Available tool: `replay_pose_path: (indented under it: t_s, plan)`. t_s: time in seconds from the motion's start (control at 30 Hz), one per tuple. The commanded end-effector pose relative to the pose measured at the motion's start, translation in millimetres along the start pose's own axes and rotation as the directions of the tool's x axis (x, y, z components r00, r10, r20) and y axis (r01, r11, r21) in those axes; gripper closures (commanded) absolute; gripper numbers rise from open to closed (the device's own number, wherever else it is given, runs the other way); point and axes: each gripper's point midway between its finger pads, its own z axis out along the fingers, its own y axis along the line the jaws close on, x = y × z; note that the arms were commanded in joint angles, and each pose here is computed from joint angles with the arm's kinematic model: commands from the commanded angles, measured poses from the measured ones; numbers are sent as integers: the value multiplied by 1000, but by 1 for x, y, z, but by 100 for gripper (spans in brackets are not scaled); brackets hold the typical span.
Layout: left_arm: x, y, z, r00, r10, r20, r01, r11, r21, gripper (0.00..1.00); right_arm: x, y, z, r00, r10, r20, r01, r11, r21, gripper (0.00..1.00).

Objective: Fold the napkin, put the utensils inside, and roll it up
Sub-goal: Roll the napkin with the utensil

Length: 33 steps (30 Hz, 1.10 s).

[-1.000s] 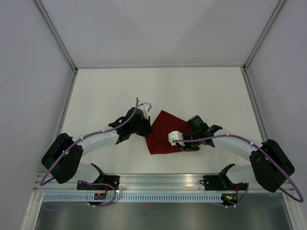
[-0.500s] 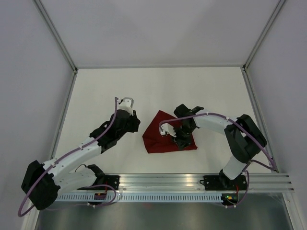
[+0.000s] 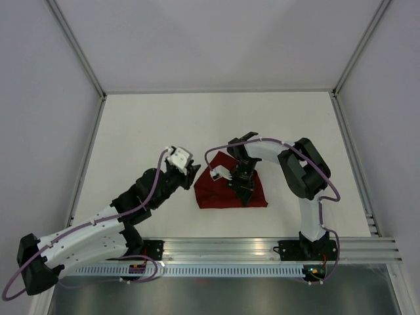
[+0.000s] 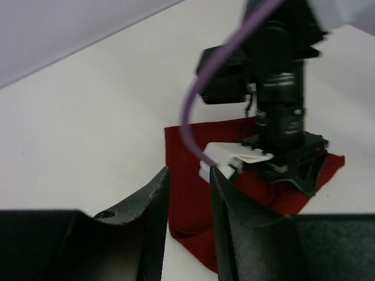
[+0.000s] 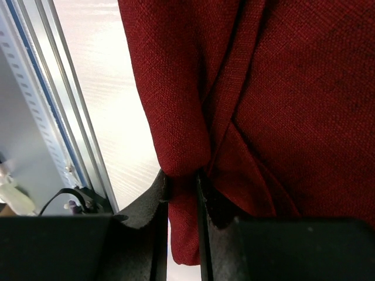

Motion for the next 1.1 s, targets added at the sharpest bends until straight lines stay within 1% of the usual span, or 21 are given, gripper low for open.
replay_pose_path:
  t_s: [0.0, 0.03, 0.1, 0.13, 0.17, 0.23, 0.27, 0.33, 0.43, 0.5, 0.57, 0.67, 0.7, 0.73, 0.8, 1.07]
  plan:
    - [-13, -31, -1, 964, 249, 92, -258, 961, 96, 61, 0, -40, 27, 999, -26, -38, 28, 998, 58, 99]
    - [0, -54, -1, 952, 296, 75, -305, 937, 171, 61, -2, -41, 27, 999, -20, -37, 22, 998, 54, 100]
    - [16, -73, -1, 919, 388, 67, -392, 890, 233, 61, -5, -44, 28, 999, -4, -39, 6, 999, 41, 99]
    - [26, -92, -4, 904, 422, 69, -423, 860, 286, 60, -6, -44, 29, 999, -1, -37, 2, 999, 40, 100]
    - [43, -101, -1, 880, 473, 47, -463, 829, 315, 59, -5, -45, 31, 999, 8, -41, -7, 1000, 30, 100]
    - [65, -120, -2, 850, 526, 34, -499, 782, 374, 58, -8, -48, 31, 999, 17, -38, -15, 999, 33, 100]
    - [83, -128, 2, 829, 559, 12, -516, 758, 399, 58, -7, -49, 33, 999, 23, -42, -22, 999, 29, 100]
    - [100, -140, 1, 805, 593, 11, -538, 723, 435, 57, -8, -50, 34, 999, 35, -41, -34, 999, 27, 100]
    - [123, -149, 6, 778, 628, 4, -559, 689, 461, 56, -8, -52, 36, 998, 54, -42, -54, 998, 14, 100]
    - [130, -152, 9, 765, 644, 11, -572, 672, 470, 55, -9, -52, 36, 997, 63, -45, -63, 998, 5, 99]
    - [144, -152, 13, 733, 680, 7, -598, 640, 483, 55, -8, -52, 36, 996, 76, -51, -76, 997, -4, 100]
    - [153, -154, 20, 706, 708, 20, -630, 615, 474, 54, -11, -53, 36, 996, 78, -41, -78, 997, -7, 99]
    - [153, -155, 21, 705, 709, 26, -634, 612, 473, 53, -12, -53, 36, 996, 79, -39, -79, 997, -8, 100]
    - [150, -157, 24, 713, 700, 40, -634, 619, 463, 52, -12, -54, 36, 996, 80, -39, -81, 997, -7, 100]
    - [158, -159, 26, 699, 714, 40, -642, 602, 475, 51, -13, -54, 36, 996, 83, -37, -84, 996, -5, 100]
    - [173, -168, 38, 695, 717, 44, -647, 599, 472, 49, -14, -56, 36, 994, 103, -28, -103, 995, -5, 100]
